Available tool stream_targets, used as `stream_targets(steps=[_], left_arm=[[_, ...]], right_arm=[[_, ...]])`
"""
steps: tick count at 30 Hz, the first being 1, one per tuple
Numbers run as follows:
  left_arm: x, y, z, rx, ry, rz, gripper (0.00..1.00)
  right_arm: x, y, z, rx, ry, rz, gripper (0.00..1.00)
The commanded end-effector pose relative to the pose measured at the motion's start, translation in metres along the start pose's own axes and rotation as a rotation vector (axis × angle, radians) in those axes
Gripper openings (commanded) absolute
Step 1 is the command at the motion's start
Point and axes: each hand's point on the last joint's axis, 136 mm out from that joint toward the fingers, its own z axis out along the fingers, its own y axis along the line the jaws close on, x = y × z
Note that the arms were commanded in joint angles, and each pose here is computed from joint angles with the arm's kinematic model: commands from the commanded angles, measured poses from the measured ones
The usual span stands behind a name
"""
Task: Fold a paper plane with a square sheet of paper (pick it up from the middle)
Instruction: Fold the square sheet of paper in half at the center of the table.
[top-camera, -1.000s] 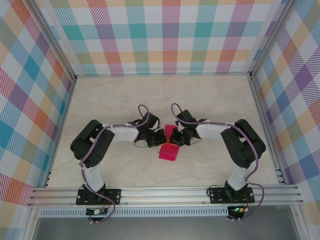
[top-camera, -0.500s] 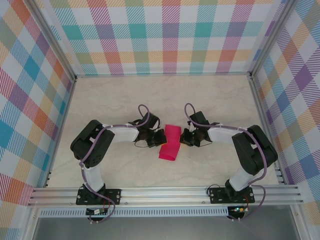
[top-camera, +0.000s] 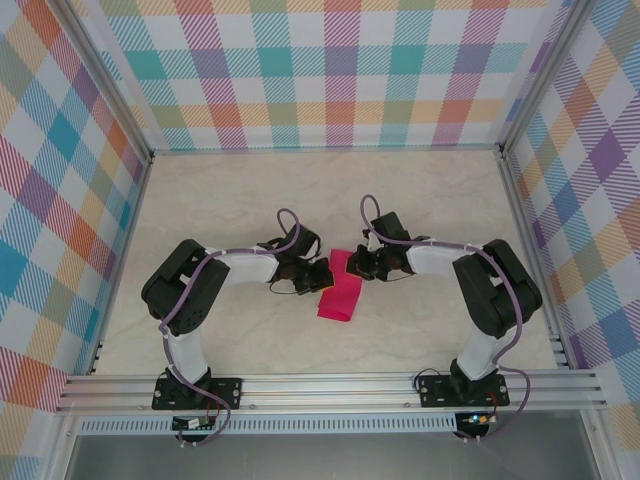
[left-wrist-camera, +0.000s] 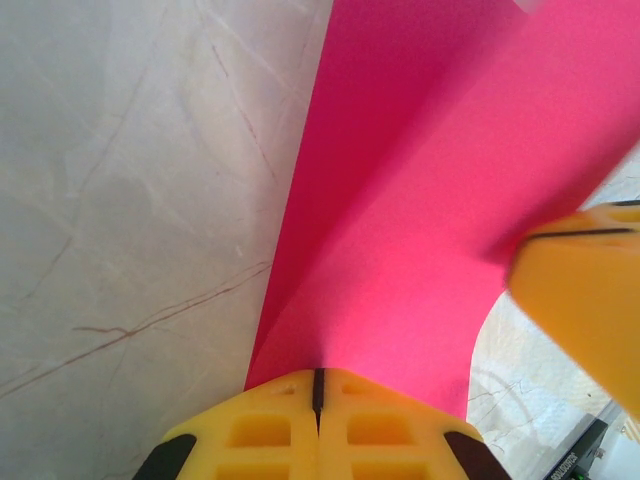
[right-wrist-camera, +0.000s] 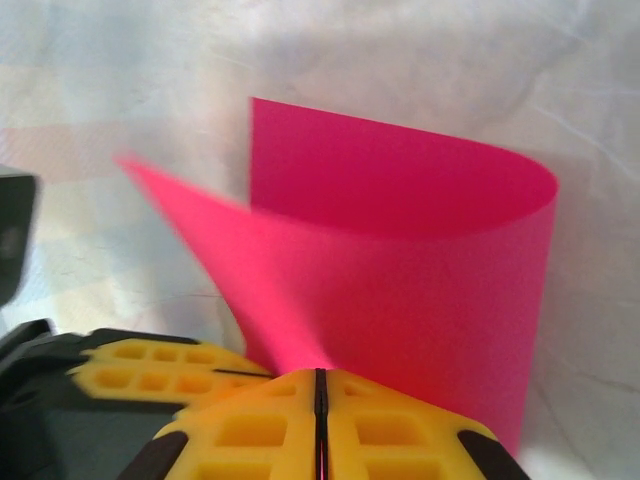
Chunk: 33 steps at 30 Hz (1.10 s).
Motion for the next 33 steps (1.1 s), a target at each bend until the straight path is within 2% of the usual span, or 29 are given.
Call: stream_targets(steps=[1,12,17,20,28,33], left_arm=[[0.035,0.093,0.016,-0.328,0.076,-0.106,0.02],[0.041,0.098,0.015,-0.327,0.077,-0.114,0.02],[0.042,0.099,0.016,-0.323,0.081,-0.114,0.02],[0.042,0.099,0.017,-0.320,0.082,-0.113,0.02],[0.040,0.098,0.019,-0.319,0.080,-0.114,0.02],[0.042,0.101,0.018,-0.330,0.080,-0.118,0.02]], right_arm=[[-0.003,-0.002,0.005,-0.002,0.001,-0.031,0.09],[-0.037,-0.062,-0.012,0.081,-0.076,0.075,0.09],[-0.052,-0.034,-0.037,0.043,-0.153,0.028,0.10],[-0.047,-0.010,-0.044,0.009,-0.163,-0.017,0.10],[-0.017,0.007,0.004,-0.050,-0.015,-0.004,0.10],[-0.012,-0.006,0.018,-0.023,0.014,0.009,0.09]])
